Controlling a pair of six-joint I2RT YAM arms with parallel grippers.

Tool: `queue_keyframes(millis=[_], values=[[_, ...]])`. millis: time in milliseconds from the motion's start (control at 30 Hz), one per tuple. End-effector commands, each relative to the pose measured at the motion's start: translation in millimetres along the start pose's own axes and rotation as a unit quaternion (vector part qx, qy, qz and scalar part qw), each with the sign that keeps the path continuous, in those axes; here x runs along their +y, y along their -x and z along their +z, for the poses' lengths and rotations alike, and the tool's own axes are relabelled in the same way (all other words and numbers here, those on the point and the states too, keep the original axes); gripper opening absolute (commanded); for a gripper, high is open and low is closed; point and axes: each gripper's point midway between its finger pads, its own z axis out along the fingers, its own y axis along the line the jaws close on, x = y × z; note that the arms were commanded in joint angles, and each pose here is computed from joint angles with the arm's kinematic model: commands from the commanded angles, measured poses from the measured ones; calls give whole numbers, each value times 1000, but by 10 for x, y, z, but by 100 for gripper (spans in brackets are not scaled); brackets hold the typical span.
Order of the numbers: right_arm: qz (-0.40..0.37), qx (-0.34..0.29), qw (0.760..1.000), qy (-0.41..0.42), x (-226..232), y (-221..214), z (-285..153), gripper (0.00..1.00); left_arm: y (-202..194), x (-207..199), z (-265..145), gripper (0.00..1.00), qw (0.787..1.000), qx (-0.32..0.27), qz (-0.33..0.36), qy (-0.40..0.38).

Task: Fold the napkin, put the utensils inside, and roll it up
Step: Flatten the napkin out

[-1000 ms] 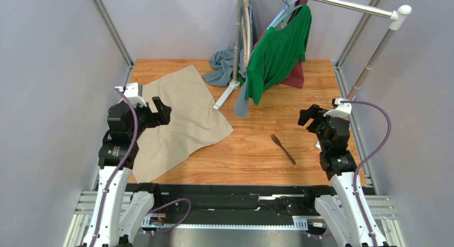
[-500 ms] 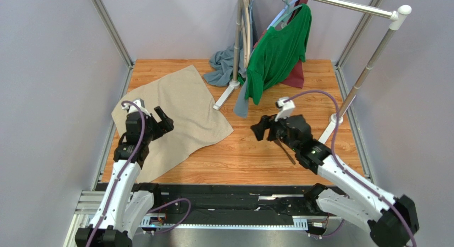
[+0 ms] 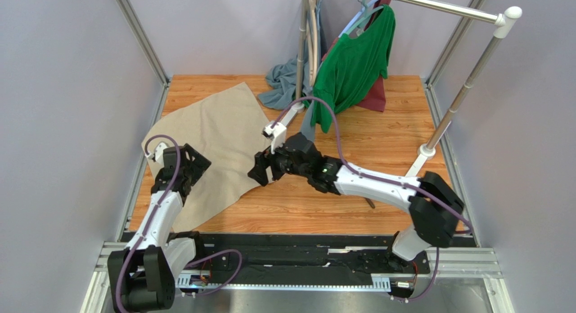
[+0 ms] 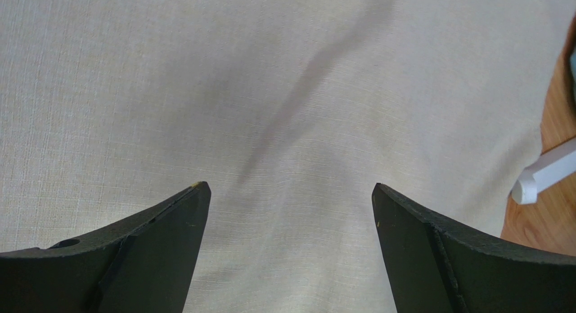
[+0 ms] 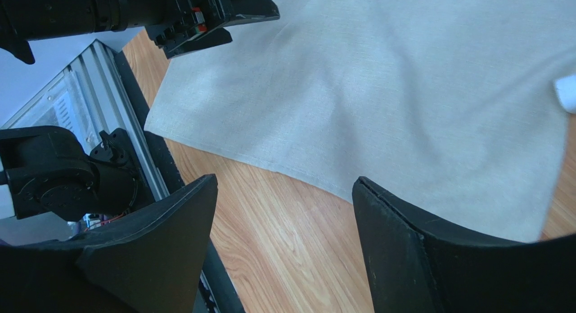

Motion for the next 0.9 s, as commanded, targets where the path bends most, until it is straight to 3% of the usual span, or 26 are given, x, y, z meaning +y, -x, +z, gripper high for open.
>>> queue_keyframes(millis=[0, 433, 867], values=[[-7, 8, 998, 58, 238, 27, 393, 77, 115, -106, 37, 99, 998, -14, -47, -31], [36, 97, 992, 77, 99, -712, 1231, 77, 324, -40, -107, 99, 998, -55, -23, -23], [94, 163, 981, 44, -13, -1324, 1190, 76, 558, -128, 7, 99, 996, -62, -44, -36]])
